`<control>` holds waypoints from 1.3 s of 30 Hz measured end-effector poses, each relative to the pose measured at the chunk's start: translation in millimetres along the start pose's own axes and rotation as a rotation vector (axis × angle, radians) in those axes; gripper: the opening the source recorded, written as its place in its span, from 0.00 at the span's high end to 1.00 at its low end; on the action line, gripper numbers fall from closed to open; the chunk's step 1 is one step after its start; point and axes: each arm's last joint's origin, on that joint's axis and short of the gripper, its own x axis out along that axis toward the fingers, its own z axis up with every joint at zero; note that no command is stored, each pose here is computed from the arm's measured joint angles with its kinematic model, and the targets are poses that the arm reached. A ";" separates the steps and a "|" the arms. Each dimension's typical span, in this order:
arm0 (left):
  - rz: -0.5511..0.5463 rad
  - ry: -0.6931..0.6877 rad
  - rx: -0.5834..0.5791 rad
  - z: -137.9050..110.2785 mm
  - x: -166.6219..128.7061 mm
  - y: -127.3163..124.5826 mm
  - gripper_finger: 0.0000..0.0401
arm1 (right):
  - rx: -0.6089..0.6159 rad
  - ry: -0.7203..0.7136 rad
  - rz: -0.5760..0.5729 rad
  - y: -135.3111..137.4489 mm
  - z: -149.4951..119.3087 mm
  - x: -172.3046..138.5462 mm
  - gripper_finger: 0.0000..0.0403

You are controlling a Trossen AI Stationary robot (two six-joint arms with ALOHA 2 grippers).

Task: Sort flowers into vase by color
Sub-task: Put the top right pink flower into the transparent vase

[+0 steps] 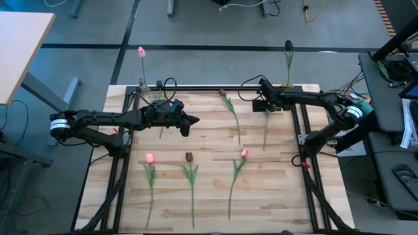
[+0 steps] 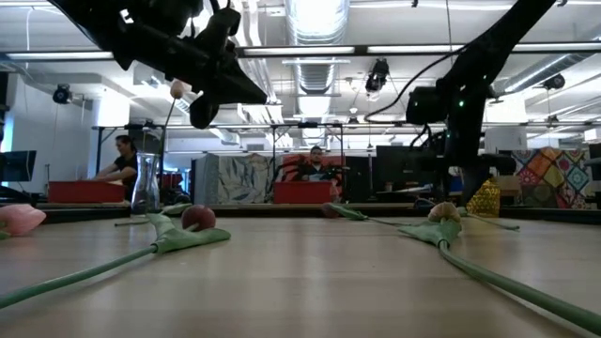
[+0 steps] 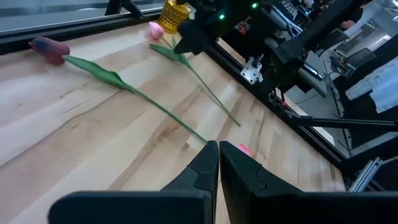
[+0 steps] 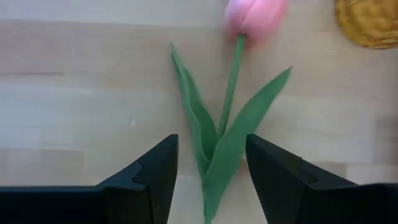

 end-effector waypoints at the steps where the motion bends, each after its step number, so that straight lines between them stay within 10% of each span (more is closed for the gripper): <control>1: 0.000 0.000 0.000 0.0 0.0 0.0 1.00 | -0.003 0.011 -0.009 0.6 -0.6 4.2 0.55; 10: -0.009 0.006 0.017 -0.2 0.0 -0.1 1.00 | -0.018 0.069 -0.045 3.6 -3.9 24.5 0.58; 23: -0.036 0.008 0.023 3.2 -0.3 2.5 1.00 | -0.015 -0.036 0.054 2.5 1.5 -9.5 0.96; 39: -0.220 -0.222 0.045 30.8 -5.6 -5.9 1.00 | -0.342 -0.715 0.785 31.1 -17.7 -162.7 0.97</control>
